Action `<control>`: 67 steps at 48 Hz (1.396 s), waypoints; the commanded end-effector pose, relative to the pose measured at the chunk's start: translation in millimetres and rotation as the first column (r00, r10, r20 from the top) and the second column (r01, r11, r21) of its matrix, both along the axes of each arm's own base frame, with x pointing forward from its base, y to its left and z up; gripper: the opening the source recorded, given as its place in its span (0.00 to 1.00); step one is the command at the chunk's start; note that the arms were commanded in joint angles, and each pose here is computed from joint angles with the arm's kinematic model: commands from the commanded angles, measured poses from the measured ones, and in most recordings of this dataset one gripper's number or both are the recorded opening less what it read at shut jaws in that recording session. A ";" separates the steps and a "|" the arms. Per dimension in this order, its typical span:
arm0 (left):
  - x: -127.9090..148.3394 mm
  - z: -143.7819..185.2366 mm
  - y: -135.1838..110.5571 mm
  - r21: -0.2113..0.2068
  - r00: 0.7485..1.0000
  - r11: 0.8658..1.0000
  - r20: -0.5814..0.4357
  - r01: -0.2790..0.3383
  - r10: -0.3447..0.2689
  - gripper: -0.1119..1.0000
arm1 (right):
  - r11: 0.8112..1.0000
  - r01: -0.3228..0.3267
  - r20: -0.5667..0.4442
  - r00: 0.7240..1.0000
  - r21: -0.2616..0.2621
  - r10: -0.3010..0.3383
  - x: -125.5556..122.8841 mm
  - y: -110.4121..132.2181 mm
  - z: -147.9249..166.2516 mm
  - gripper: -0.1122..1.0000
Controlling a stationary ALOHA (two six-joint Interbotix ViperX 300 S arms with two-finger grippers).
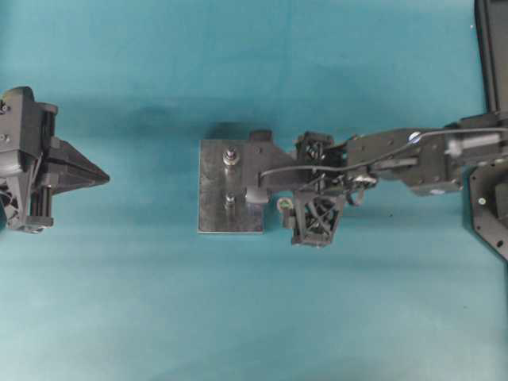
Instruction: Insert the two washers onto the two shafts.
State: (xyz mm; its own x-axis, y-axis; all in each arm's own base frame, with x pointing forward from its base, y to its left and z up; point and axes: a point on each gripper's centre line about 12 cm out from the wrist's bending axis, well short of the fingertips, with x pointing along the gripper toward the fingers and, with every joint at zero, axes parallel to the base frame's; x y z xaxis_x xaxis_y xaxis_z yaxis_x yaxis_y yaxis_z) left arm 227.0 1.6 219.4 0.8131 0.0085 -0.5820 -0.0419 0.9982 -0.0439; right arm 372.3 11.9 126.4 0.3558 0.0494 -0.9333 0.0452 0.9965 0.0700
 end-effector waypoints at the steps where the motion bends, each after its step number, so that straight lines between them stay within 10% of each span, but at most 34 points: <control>1: 5.5 10.4 0.4 0.003 0.999 1.000 0.035 0.000 0.000 0.10 | 1.000 0.003 0.022 1.000 0.005 -0.003 4.0 3.5 2.3 0.74; 31: 11.1 10.0 0.5 0.003 1.000 1.000 0.026 0.000 0.000 0.10 | 1.000 0.024 -0.022 0.999 0.001 -0.024 4.1 -3.3 -19.6 0.72; 50: 11.3 10.3 -0.3 0.003 1.000 1.000 0.029 0.003 -0.003 0.10 | 1.000 0.025 -0.031 0.999 -0.002 -0.025 4.3 -4.6 -24.7 0.40; 67: 11.6 10.9 -0.6 0.003 1.000 1.000 0.031 0.004 -0.005 0.10 | 0.999 0.034 0.016 0.999 -0.001 -0.034 9.3 -9.7 9.8 0.40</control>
State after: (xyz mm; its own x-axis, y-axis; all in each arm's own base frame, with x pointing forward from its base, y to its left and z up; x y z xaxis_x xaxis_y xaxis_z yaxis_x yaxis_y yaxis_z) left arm 233.4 1.6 218.2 0.8077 0.0083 -0.5895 -0.0421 0.9982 -0.0436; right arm 372.8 5.6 103.6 0.2984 0.0390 -0.9536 0.0659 0.9959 0.0613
